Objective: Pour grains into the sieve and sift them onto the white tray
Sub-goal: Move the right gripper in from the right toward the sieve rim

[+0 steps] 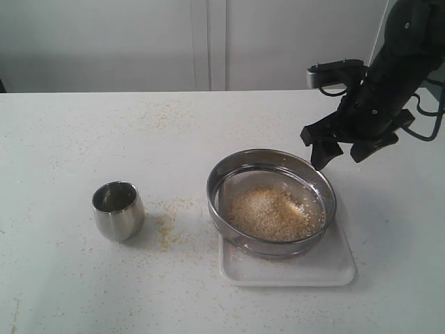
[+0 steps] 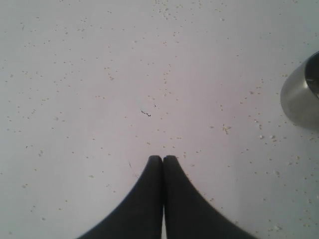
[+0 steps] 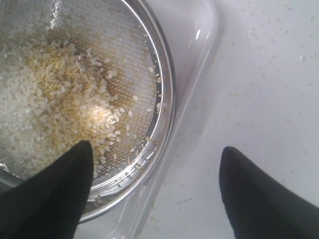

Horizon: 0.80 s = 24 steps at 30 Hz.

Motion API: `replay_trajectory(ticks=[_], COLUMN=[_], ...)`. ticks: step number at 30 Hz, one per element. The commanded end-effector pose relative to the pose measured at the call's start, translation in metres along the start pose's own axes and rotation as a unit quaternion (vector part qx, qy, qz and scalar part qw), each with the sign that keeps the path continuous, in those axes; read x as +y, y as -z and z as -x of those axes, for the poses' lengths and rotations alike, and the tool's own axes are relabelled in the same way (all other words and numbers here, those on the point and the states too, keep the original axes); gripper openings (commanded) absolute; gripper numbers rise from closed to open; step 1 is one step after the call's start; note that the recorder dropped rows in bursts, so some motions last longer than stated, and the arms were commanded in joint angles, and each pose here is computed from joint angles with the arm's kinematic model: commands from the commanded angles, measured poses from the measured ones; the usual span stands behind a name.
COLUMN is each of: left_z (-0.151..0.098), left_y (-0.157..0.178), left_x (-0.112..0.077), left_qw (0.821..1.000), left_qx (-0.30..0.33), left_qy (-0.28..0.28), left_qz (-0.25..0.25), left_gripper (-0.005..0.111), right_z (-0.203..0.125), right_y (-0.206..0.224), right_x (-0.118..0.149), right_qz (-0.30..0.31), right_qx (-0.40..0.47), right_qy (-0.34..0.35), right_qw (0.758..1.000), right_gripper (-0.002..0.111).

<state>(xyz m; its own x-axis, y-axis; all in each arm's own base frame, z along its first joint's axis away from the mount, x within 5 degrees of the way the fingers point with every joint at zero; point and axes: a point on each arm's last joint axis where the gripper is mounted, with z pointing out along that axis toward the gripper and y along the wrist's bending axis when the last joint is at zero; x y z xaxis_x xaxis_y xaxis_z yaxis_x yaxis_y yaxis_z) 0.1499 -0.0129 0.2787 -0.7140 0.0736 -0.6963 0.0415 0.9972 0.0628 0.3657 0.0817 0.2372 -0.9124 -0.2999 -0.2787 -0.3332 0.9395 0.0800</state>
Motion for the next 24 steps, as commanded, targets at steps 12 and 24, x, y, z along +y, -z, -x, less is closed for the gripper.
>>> replay_trajectory(ticks=[12, 24], left_z=[-0.003, -0.003], left_y=[0.000, 0.000], left_x=[0.000, 0.000], left_qw=[1.000, 1.000], left_qx=[0.002, 0.002], left_qy=[0.005, 0.005], left_qz=[0.000, 0.000], left_gripper=[0.000, 0.000], right_z=[0.003, 0.004], right_y=[-0.036, -0.049], right_x=[-0.004, 0.005], right_qz=[0.010, 0.012], right_qx=[0.024, 0.036], right_qy=[-0.013, -0.001], right_qw=[1.000, 0.999], right_gripper=[0.057, 0.049])
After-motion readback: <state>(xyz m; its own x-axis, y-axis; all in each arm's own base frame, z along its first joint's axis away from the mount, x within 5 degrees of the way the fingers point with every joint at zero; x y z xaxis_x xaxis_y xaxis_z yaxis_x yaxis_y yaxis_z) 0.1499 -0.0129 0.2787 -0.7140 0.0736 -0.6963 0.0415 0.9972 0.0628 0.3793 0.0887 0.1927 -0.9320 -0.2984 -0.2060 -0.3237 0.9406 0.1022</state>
